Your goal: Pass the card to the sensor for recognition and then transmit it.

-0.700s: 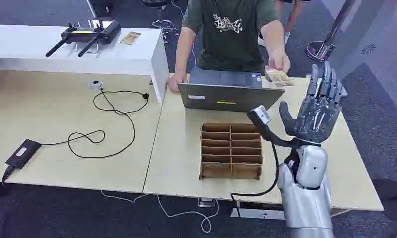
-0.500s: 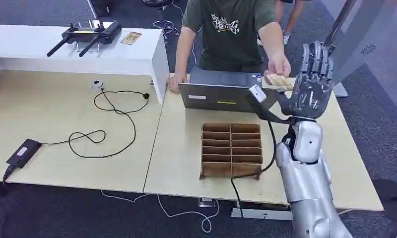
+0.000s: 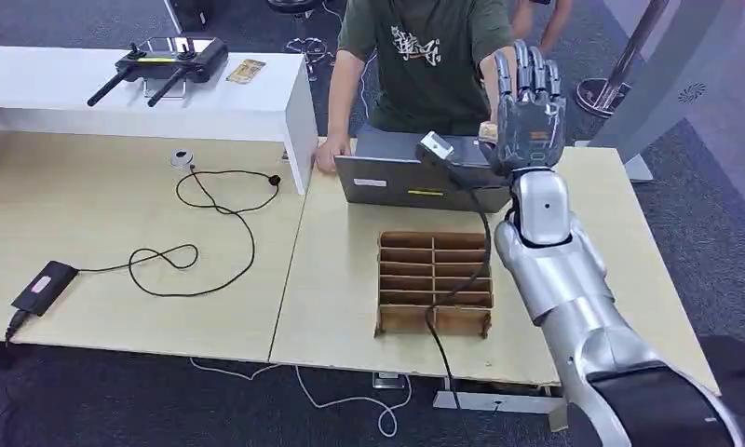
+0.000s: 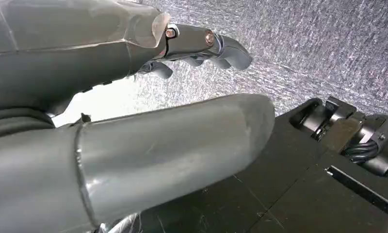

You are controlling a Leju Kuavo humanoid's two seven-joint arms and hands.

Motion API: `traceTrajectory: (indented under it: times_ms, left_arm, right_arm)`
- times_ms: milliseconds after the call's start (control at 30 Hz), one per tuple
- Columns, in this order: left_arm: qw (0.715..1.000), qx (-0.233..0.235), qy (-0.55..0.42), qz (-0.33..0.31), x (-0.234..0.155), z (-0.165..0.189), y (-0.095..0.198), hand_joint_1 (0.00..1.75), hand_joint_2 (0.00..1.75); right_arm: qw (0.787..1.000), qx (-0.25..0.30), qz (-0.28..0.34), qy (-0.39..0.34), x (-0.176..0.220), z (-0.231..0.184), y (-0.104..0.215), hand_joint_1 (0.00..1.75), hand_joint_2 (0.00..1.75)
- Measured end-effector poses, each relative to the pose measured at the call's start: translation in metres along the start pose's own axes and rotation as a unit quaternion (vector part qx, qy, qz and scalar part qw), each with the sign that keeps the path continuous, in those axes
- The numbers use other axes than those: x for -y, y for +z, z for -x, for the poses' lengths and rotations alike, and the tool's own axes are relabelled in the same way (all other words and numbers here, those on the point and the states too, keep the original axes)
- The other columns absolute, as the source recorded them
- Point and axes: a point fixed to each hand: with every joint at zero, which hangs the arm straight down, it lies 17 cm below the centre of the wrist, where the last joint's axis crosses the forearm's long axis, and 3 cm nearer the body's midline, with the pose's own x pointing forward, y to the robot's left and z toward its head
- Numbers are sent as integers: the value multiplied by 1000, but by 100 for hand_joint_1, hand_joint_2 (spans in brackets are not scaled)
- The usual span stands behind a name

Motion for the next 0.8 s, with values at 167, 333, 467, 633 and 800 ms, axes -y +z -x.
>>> traceTrajectory:
  times_ms: [167, 333, 467, 633, 800]
  left_arm:
    - [1000, -2, -4, 0, 0, 1, 0, 0, 0]
    - [1000, -6, -5, 2, 1, 2, 0, 0, 0]
    - [1000, -7, -3, 3, 1, 3, 0, 0, 0]
    - [1000, -9, 1, 3, 0, 5, 0, 0, 0]
    - [1000, -10, 2, 2, -1, 8, -1, 0, 0]
  right_arm:
    - [1000, 6, -15, 7, -11, -2, 3, 0, 175]
    - [1000, 9, -23, 10, -16, -3, 6, 0, 175]
    - [999, 15, -26, 11, -18, -4, 7, 0, 175]
    - [1000, 16, -21, 12, -13, -4, 4, 0, 175]
    - [1000, 15, -11, 11, -7, -2, 2, 0, 175]
